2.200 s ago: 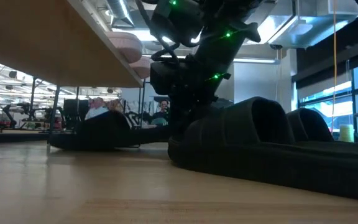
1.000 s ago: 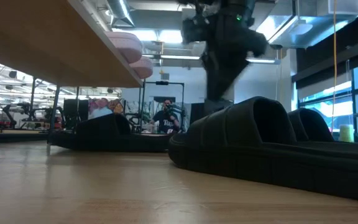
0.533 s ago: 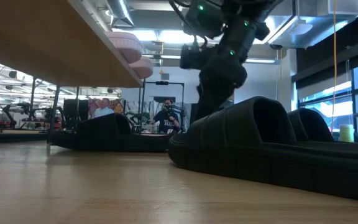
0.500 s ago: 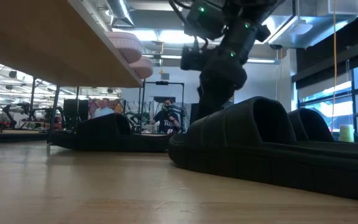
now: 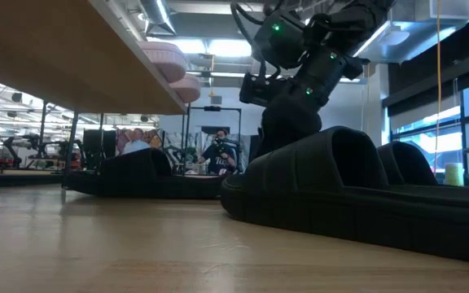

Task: Pick and place slides into the shelf
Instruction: Put the black slipper under the shelf

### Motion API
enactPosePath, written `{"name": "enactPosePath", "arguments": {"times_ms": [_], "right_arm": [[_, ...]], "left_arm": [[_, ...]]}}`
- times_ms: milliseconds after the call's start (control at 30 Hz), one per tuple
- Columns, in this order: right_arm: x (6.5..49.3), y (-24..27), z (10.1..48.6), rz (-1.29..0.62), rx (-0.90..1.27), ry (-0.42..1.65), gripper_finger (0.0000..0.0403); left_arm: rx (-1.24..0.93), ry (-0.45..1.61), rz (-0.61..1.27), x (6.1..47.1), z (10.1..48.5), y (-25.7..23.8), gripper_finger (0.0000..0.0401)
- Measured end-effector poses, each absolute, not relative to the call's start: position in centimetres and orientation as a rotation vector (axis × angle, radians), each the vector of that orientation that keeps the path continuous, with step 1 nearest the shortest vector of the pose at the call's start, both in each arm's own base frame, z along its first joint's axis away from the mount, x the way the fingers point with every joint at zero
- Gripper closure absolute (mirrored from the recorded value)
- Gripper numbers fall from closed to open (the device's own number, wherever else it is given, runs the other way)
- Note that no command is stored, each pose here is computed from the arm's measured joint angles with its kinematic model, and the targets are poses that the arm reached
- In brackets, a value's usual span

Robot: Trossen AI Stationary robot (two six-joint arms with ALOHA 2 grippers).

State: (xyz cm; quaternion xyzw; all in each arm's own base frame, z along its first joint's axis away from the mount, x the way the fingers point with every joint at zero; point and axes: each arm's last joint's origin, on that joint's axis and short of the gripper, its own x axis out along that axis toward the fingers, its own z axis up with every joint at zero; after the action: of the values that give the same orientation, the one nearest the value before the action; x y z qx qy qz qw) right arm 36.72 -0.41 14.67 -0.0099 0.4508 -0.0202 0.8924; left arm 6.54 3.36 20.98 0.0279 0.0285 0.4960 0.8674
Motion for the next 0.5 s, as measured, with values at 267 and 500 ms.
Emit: {"name": "enactPosePath", "arguments": {"times_ms": [267,500], "right_arm": [[37.1,-1.3,14.1,-0.055,-0.036,0.906,0.0176],[37.7,-1.5,12.8,-0.057,-0.034,0.885,0.0176]], "left_arm": [[0.059,0.061,1.038,6.5,21.0,3.4,0.0184],[0.059,0.062,1.038,6.5,21.0,3.4,0.0184]]}}
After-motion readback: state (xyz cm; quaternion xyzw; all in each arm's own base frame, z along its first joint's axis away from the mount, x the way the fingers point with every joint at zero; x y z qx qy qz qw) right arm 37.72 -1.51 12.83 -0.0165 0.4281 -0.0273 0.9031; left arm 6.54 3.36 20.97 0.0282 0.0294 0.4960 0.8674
